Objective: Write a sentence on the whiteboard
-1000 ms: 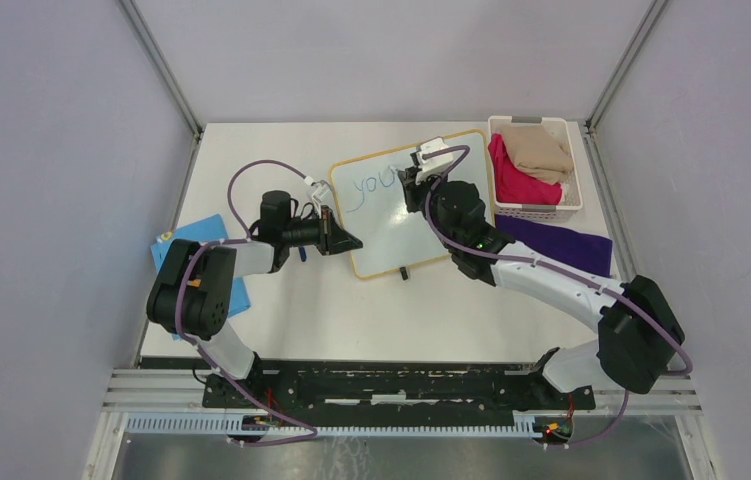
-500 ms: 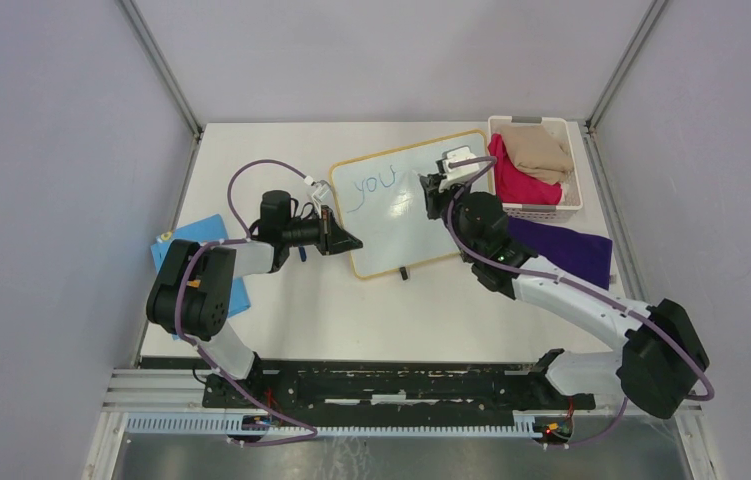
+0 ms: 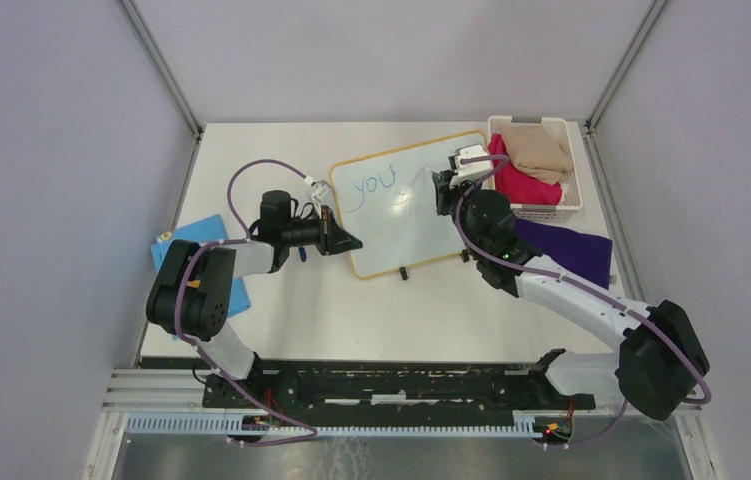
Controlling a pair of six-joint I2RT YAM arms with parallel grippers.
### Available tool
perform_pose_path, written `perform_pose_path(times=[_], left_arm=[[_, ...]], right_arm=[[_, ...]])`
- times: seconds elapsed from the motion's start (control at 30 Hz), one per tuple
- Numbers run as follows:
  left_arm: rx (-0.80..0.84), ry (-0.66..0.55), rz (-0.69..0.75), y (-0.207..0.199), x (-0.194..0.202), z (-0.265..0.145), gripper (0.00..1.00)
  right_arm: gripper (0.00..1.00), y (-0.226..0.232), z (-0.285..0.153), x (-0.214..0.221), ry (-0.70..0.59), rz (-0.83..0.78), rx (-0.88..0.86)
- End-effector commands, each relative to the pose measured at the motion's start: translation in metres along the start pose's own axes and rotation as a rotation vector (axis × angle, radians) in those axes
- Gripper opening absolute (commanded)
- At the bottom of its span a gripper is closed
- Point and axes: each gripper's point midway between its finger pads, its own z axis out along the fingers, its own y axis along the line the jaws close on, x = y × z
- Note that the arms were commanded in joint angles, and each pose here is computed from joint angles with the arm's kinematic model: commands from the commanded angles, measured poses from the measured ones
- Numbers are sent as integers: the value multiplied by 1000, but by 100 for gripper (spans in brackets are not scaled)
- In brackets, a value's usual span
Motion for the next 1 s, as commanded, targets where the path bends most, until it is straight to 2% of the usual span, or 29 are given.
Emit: perform_pose_path(times=[0.0, 0.47, 0.7, 0.97], left_arm=[[-75, 3, 31, 13, -1, -1, 2], [-74, 3, 34, 13, -2, -1, 2], [-75, 6, 32, 14, -1, 0, 2], [-77, 11, 31, 14, 0, 0, 2]], right_arm=[[0, 2, 10, -34, -84, 40, 3], [0, 17, 21, -23, -43, 28, -59], [0, 27, 15, 0, 8, 41, -119], [0, 18, -3, 30, 52, 36, -107]])
